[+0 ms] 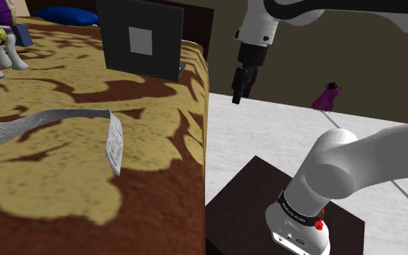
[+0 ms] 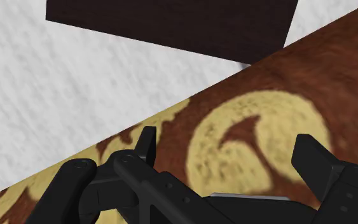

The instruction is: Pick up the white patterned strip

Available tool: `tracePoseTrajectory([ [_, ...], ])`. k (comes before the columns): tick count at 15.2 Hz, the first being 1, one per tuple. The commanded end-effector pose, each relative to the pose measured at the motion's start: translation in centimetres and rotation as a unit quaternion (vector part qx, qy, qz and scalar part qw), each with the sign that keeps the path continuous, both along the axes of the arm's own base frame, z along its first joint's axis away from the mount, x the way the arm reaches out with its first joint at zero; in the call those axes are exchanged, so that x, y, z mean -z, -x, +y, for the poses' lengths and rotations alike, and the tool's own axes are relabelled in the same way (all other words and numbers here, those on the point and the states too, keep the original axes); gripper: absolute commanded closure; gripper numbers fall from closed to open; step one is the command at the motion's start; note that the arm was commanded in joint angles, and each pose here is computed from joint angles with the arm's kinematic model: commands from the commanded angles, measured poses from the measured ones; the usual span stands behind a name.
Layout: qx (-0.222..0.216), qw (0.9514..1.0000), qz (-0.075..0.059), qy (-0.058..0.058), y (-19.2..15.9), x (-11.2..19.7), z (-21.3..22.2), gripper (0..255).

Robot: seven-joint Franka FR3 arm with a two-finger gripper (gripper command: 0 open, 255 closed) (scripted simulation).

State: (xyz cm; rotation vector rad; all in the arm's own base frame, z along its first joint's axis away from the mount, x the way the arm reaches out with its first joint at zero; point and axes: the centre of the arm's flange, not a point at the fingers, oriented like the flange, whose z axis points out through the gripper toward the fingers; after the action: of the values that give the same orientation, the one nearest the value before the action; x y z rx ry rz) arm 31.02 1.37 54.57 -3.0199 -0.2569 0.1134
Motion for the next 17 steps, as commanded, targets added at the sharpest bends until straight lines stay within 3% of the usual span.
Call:
tracePoseTrajectory([
  [1,0.000,1.0000,0.000,0.000,0.0,0.0,0.0,0],
  [9,0.064,0.9969,0.045,0.001,-3.9,-0.4,10.0,0],
  [17,0.128,0.9877,0.089,0.002,-9.1,-0.4,19.3,0],
])
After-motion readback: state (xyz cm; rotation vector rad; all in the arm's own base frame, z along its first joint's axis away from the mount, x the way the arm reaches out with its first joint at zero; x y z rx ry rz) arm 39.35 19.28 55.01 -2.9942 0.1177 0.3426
